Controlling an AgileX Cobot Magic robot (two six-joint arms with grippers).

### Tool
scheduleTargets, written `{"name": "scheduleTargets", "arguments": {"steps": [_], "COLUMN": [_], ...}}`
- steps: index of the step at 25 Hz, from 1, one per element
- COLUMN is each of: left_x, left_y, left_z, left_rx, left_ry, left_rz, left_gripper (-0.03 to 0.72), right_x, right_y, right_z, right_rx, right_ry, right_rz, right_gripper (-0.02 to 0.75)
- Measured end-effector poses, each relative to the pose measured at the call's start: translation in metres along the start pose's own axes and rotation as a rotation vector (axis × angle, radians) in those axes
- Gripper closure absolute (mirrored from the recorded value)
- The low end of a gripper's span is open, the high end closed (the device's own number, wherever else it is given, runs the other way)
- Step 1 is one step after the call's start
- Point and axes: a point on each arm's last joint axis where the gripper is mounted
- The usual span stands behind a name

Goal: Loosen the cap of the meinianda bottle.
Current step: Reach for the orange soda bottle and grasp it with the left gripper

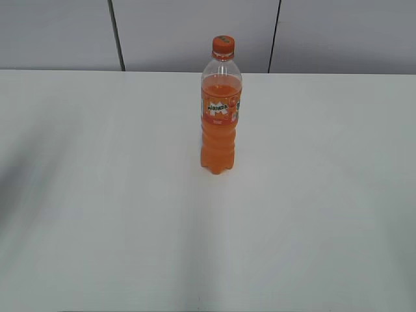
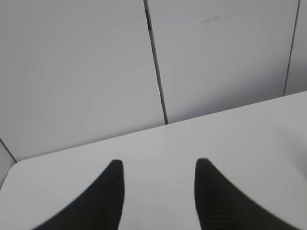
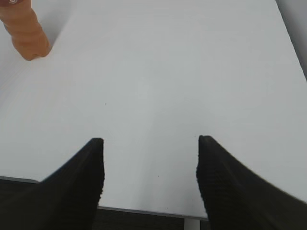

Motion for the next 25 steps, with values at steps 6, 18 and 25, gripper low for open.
{"name": "scheduleTargets", "arguments": {"steps": [6, 18, 25], "left_x": [-0.020, -0.070, -0.095], "left_y": [-0.003, -0.020, -0.035], "left_z": [-0.002, -0.012, -0.031], "left_rx": [0.002, 0.053, 0.075], "left_ry": [-0.011, -0.047, -0.213], "left_rz": [-0.029, -0.090, -0.133], "left_gripper": [0.378, 0.378, 0.378], "right_x": [0.000, 0.000, 0.000], "right_y": [0.000, 0.000, 0.000], "right_z": [0.000, 0.000, 0.000], "right_rx": [0.000, -0.002, -0.002], "right_ry": [0.000, 0.000, 0.000], "right_rz": [0.000, 0.000, 0.000], "right_gripper": [0.278, 0.278, 0.278]}}
Point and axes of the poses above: a point on each arm's last joint axis where the gripper is mounted, x pointing back along that axis away from the gripper, z along the wrist's bending axis when the last joint is at zero, y = z × x, and after that the axes turned 6 degrees about -x, right-handed
